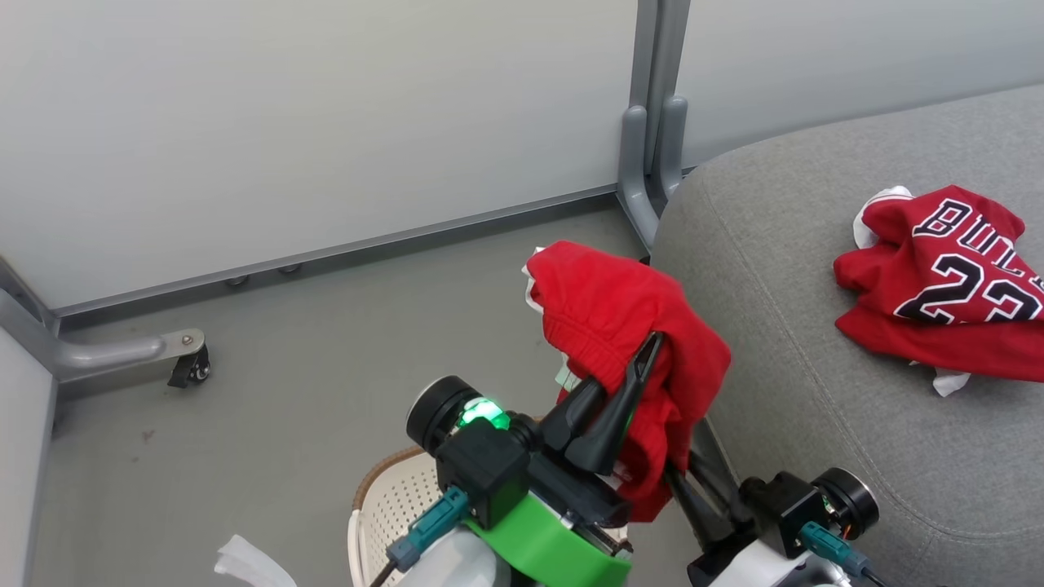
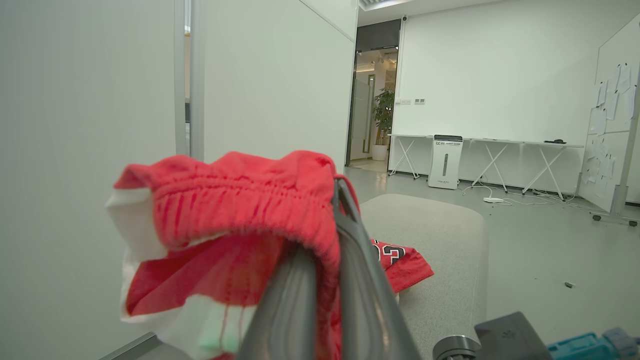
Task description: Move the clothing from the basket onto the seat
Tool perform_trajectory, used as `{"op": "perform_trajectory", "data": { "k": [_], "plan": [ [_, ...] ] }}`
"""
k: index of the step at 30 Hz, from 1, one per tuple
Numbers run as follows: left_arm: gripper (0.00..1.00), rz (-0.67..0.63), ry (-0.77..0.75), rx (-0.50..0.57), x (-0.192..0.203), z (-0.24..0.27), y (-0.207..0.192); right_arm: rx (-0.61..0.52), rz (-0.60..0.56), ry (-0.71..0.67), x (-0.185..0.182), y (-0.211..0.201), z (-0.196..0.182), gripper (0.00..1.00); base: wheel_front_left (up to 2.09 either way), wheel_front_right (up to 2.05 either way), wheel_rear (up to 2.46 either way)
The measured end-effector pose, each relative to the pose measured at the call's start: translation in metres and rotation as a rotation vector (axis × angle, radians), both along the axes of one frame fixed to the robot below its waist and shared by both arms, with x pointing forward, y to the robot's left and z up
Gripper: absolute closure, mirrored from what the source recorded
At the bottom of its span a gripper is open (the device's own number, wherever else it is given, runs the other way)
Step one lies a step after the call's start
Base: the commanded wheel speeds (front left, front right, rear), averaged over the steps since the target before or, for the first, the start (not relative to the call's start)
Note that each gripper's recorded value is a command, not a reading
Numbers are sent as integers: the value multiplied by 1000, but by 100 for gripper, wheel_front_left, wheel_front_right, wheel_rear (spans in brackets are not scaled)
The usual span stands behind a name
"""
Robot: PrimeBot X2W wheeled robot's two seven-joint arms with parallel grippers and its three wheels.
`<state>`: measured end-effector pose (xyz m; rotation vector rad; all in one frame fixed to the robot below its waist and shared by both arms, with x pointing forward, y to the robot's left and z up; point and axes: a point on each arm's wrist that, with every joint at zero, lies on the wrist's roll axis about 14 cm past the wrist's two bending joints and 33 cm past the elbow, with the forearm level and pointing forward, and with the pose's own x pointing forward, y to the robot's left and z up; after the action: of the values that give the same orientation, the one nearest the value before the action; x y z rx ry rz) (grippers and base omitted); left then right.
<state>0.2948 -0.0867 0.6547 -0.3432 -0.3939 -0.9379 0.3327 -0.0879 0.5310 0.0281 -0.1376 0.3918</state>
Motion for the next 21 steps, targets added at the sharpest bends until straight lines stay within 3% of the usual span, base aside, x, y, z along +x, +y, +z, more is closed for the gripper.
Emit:
{"op": "perform_trajectory", "data": {
  "k": [15,16,17,18,21],
  "plan": [
    [100,34,45,55,12,-22,2,9,13,26,0,2,-7,100,0,0,0],
    [91,39,42,59,13,-23,3,11,13,29,0,2,-8,100,0,0,0],
    [56,45,38,63,14,-23,3,12,14,32,0,2,-8,100,0,0,0],
    [0,51,32,71,15,-23,3,11,14,32,0,2,-9,100,0,0,0],
    [0,59,33,84,17,-27,5,13,15,36,1,2,-9,100,0,0,0]
  ]
}}
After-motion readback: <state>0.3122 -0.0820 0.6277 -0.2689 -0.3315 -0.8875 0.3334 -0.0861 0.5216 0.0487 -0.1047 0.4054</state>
